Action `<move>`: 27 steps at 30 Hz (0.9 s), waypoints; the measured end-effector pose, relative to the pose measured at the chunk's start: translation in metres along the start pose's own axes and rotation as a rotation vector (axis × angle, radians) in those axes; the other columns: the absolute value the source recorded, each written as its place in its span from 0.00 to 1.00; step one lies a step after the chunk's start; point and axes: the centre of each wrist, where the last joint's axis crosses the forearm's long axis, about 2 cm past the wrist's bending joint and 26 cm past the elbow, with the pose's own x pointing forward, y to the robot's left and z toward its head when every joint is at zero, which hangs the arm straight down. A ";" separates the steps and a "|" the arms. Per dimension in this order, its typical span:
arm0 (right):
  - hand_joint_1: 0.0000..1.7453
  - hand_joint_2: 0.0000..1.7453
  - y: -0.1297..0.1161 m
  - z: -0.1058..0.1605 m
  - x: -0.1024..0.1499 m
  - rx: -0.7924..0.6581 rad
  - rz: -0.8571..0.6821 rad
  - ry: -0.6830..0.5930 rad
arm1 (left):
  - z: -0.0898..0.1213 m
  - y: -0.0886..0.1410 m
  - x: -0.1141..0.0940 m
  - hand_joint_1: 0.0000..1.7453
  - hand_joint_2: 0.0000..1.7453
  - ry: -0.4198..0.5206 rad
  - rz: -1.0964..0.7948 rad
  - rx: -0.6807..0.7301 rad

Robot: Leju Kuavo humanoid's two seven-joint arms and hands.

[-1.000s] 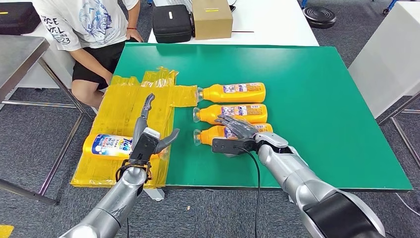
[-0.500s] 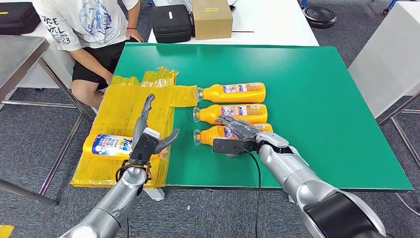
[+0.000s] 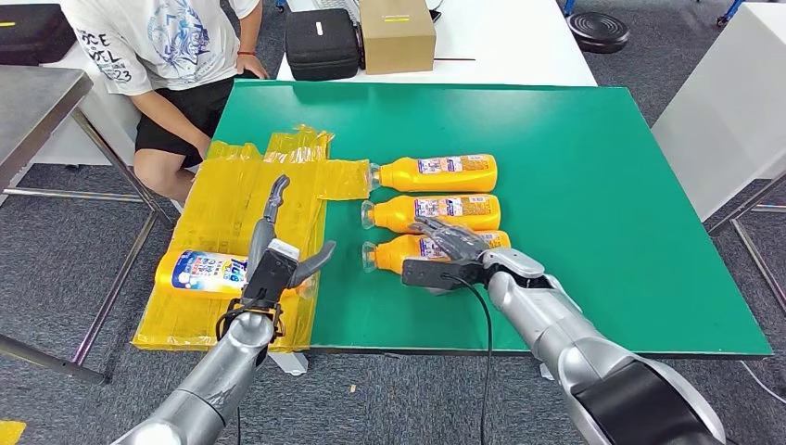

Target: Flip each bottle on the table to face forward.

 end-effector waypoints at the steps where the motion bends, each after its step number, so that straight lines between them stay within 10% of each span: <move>1: 0.00 1.00 0.002 0.001 -0.001 0.003 -0.001 0.005 | 0.000 0.000 0.000 0.00 1.00 0.000 -0.001 0.000; 27: 0.00 1.00 0.013 0.041 -0.047 0.011 0.015 0.127 | 0.001 0.000 0.000 0.00 1.00 0.012 0.015 -0.009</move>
